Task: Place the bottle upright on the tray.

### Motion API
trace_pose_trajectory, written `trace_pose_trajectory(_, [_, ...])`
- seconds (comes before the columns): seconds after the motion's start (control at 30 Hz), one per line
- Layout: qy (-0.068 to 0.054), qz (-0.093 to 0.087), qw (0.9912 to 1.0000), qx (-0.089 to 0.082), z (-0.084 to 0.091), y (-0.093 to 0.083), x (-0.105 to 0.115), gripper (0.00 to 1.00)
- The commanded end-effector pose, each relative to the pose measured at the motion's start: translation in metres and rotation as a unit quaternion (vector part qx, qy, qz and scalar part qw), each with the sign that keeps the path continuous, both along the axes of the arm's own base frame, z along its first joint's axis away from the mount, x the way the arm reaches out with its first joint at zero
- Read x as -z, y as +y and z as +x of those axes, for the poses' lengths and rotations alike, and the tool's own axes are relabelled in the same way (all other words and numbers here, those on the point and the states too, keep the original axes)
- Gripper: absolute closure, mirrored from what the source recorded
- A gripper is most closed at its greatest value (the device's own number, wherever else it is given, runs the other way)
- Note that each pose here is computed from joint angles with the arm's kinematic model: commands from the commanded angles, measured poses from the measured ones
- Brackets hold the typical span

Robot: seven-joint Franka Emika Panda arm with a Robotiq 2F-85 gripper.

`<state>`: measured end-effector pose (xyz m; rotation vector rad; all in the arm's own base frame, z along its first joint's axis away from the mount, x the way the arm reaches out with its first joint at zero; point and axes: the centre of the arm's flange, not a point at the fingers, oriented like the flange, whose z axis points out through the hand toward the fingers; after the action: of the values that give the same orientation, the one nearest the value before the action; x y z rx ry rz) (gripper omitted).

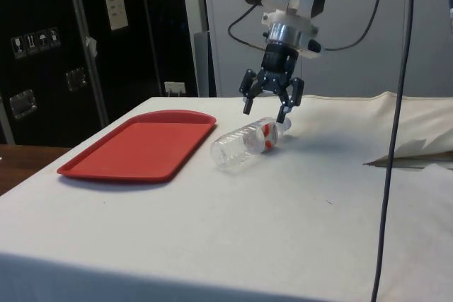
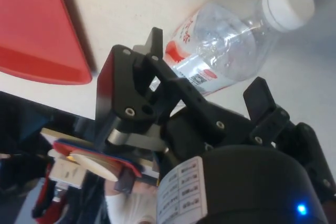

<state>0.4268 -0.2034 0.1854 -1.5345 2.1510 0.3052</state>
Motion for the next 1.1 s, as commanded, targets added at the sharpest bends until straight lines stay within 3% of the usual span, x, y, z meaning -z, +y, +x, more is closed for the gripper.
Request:
trace_pose_trajectory(0.0, [-0.010, -0.001, 0.99994, 0.004, 0.000, -0.001, -0.001, 0.00])
trace_pose_trajectory(0.1, [-0.016, 0.001, 0.99985, 0.007, -0.001, -0.001, 0.001, 0.00])
trace_pose_trajectory(0.13, [-0.006, 0.002, 0.99998, 0.003, -0.001, 0.000, 0.002, 0.00])
trace_pose_trajectory(0.2, [-0.023, 0.003, 0.99968, 0.010, -0.002, -0.001, 0.004, 0.00])
trace_pose_trajectory(0.37, [-0.031, 0.006, 0.99938, 0.015, -0.007, -0.001, 0.010, 0.00])
trace_pose_trajectory(0.4, [-0.023, 0.006, 0.99966, 0.011, -0.006, -0.001, 0.011, 0.00])
trace_pose_trajectory(0.43, [-0.032, 0.006, 0.99933, 0.016, -0.008, -0.002, 0.012, 0.00])
trace_pose_trajectory(0.57, [-0.040, 0.012, 0.99897, 0.018, -0.015, -0.001, 0.017, 0.00])
trace_pose_trajectory(1.07, [-0.039, 0.025, 0.99871, 0.020, -0.019, -0.002, 0.020, 0.00])
